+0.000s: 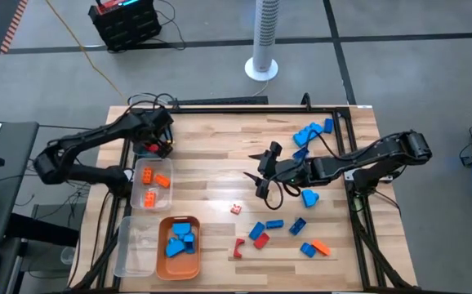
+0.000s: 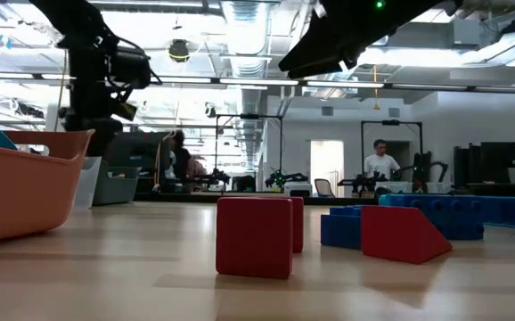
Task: Sort blocks
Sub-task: Put the red block into the blue bin, then put the orange game piece into the top transparent bin
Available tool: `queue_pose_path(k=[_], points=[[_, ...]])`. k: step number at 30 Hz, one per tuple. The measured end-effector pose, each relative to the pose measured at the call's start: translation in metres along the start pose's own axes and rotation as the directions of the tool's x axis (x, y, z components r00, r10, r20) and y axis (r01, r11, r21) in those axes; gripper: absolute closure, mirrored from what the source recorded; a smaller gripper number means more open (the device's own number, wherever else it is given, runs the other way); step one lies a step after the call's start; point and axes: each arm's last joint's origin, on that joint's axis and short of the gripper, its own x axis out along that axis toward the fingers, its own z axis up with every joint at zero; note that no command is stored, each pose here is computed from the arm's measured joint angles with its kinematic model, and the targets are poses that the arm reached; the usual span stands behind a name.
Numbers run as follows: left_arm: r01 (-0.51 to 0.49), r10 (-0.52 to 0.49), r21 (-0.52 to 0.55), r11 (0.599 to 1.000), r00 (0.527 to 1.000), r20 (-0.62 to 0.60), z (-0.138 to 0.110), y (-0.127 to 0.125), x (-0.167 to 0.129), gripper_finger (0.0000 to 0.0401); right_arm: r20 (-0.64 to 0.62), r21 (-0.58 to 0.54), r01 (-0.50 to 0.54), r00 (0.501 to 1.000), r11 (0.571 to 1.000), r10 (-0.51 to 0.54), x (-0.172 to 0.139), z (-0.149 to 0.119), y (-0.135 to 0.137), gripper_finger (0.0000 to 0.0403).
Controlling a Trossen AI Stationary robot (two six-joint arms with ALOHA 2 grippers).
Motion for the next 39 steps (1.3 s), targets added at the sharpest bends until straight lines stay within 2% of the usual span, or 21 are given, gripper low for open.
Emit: queue_pose_path(k=[3,6,10,12,14,16,19,21,24,29,31,33,39], points=[[0.054,-0.055,0.049,0.997,0.998,0.022,0.007,-0.007,-0.008,0.0012,-0.002,0.0,0.002,1.0,1.0,-0.002,0.0,0.0,-0.001,0.0123],[0.129,-0.141,0.126,0.984,0.986,0.093,0.014,-0.022,-0.021,0.0015,-0.003,0.003,0.009,1.0,1.0,-0.009,0.001,0.0,-0.003,0.0123],[0.232,-0.293,0.264,0.936,0.93,0.221,0.021,-0.054,-0.042,0.0026,-0.004,0.009,0.014,1.0,1.0,-0.014,0.002,0.0,-0.005,0.0123],[0.213,-0.303,0.301,0.93,0.906,0.295,0.023,-0.069,-0.054,0.0029,-0.005,0.011,-0.002,1.0,1.0,0.002,0.003,0.0,-0.005,0.0123],[0.141,-0.244,0.297,0.945,0.906,0.346,0.025,-0.079,-0.062,0.0031,-0.006,0.017,-0.005,1.0,1.0,0.005,0.003,0.0,-0.006,0.0123],[0.154,-0.27,0.321,0.934,0.895,0.355,0.027,-0.087,-0.07,0.0031,-0.007,0.021,-0.005,1.0,1.0,0.005,0.003,0.0,-0.006,0.0123],[0.309,-0.441,0.381,0.871,0.834,0.332,0.031,-0.112,-0.082,0.0031,-0.006,0.021,-0.005,1.0,1.0,0.005,0.003,0.0,-0.006,0.0123],[0.357,-0.511,0.447,0.82,0.809,0.29,0.03,-0.137,-0.082,0.0031,-0.006,0.022,-0.005,1.0,1.0,0.005,0.003,0.0,-0.006,0.0123],[0.341,-0.55,0.583,0.738,0.804,0.225,0.026,-0.181,-0.081,0.0031,-0.013,0.019,-0.005,1.0,1.0,0.005,0.003,-0.001,-0.006,0.0123],[0.286,-0.561,0.786,0.548,0.823,0.091,0.013,-0.251,-0.076,0.0031,-0.129,-0.029,-0.002,0.992,1.0,-0.002,-0.002,-0.012,-0.008,0.0123],[0.26,-0.566,0.833,0.488,0.821,0.075,0.009,-0.271,-0.076,0.0031,-0.169,-0.015,0.008,0.986,1.0,-0.01,-0.007,-0.013,-0.012,0.0123],[0.239,-0.581,0.862,0.447,0.81,0.077,0.008,-0.286,-0.078,0.0031,-0.198,0.004,0.018,0.98,1.0,-0.017,-0.014,-0.014,-0.015,0.0123],[0.236,-0.655,0.895,0.38,0.751,0.08,0.016,-0.312,-0.079,0.0031,-0.262,0.015,0.084,0.962,0.996,-0.077,-0.029,-0.018,-0.02,0.0123]])
